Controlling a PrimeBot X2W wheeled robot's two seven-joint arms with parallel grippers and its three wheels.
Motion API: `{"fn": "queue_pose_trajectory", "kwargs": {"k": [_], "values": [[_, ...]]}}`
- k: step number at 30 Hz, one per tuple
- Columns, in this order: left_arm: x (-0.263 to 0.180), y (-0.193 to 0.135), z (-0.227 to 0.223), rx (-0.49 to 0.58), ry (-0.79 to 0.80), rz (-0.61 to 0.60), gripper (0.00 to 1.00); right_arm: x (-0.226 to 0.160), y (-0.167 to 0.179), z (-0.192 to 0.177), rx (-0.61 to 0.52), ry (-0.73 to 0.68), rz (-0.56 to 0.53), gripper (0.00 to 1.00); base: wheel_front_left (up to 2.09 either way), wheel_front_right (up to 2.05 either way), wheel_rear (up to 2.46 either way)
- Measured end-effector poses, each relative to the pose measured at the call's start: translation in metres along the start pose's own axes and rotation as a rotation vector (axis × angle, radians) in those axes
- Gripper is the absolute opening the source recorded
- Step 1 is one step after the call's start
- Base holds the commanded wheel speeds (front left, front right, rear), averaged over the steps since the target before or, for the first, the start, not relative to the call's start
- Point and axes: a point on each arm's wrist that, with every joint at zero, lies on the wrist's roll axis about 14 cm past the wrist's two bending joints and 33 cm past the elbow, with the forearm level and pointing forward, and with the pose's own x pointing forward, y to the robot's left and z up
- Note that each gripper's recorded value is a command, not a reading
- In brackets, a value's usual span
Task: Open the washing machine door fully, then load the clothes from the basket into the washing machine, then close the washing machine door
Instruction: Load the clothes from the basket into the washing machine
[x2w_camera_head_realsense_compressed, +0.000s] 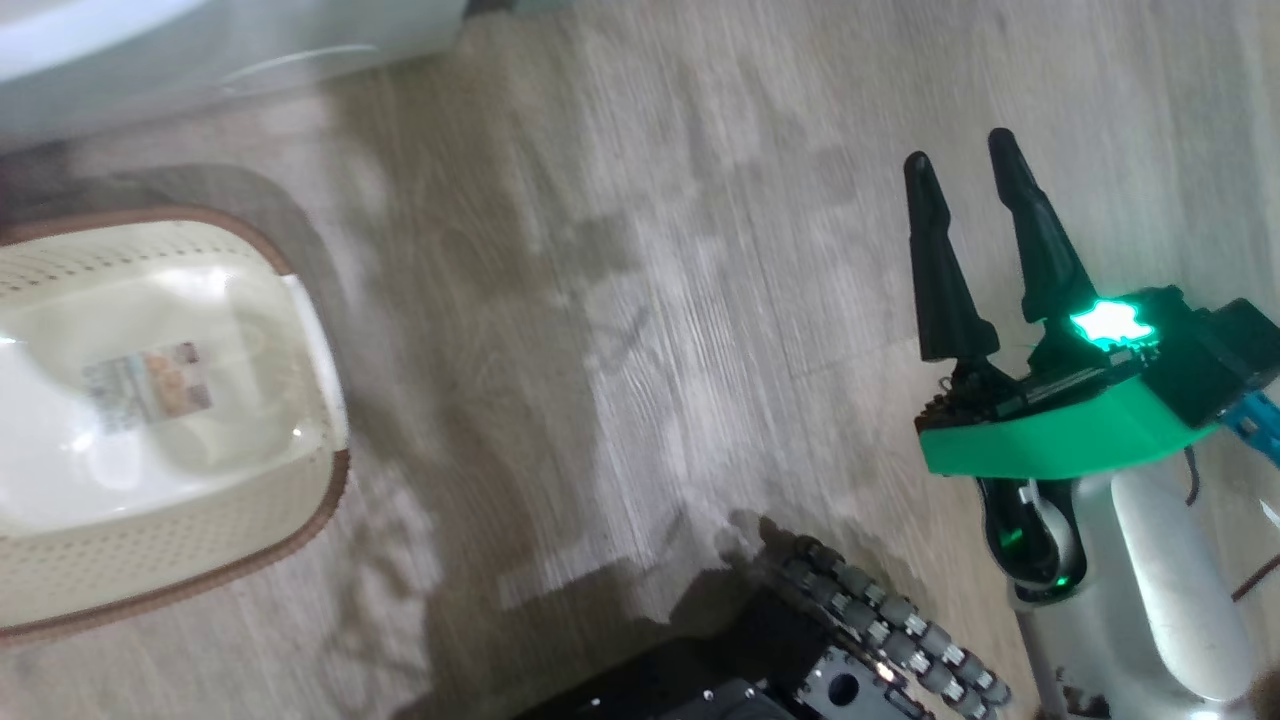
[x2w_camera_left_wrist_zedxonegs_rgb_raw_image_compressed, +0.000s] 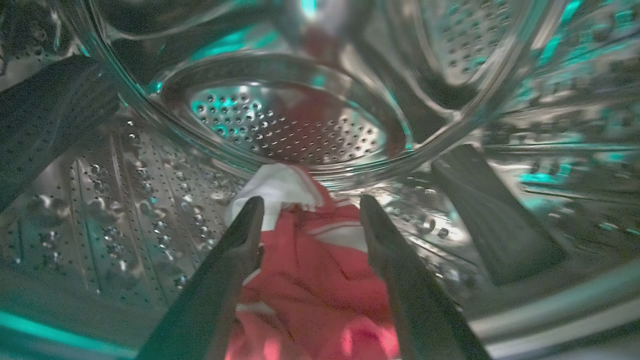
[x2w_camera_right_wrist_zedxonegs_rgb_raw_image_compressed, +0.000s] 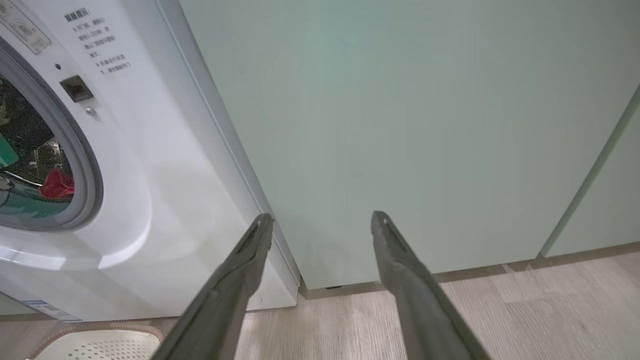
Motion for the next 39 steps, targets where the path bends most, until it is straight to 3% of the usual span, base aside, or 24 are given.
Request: {"fn": "queue_pose_trajectory", "kwargs": {"k": [12,22,32,39], "values": [[-0.132,-0.023,0.014,-0.075,-0.133,-0.022,1.00,-0.006,0.017,0.017,-0.023,-0.046,0.048,1.00,0.00,0.00,0.00],[-0.238,-0.036,0.026,-0.099,-0.108,0.002,1.00,-0.008,0.035,0.028,-0.035,-0.076,0.102,1.00,0.00,0.00,0.00],[-0.289,-0.038,0.034,-0.090,-0.083,0.024,1.00,-0.017,0.046,0.034,-0.035,-0.067,0.129,1.00,0.00,0.00,0.00],[-0.301,-0.034,0.037,-0.084,-0.082,0.046,1.00,-0.025,0.051,0.031,-0.039,-0.038,0.145,1.00,0.00,0.00,0.00]]}}
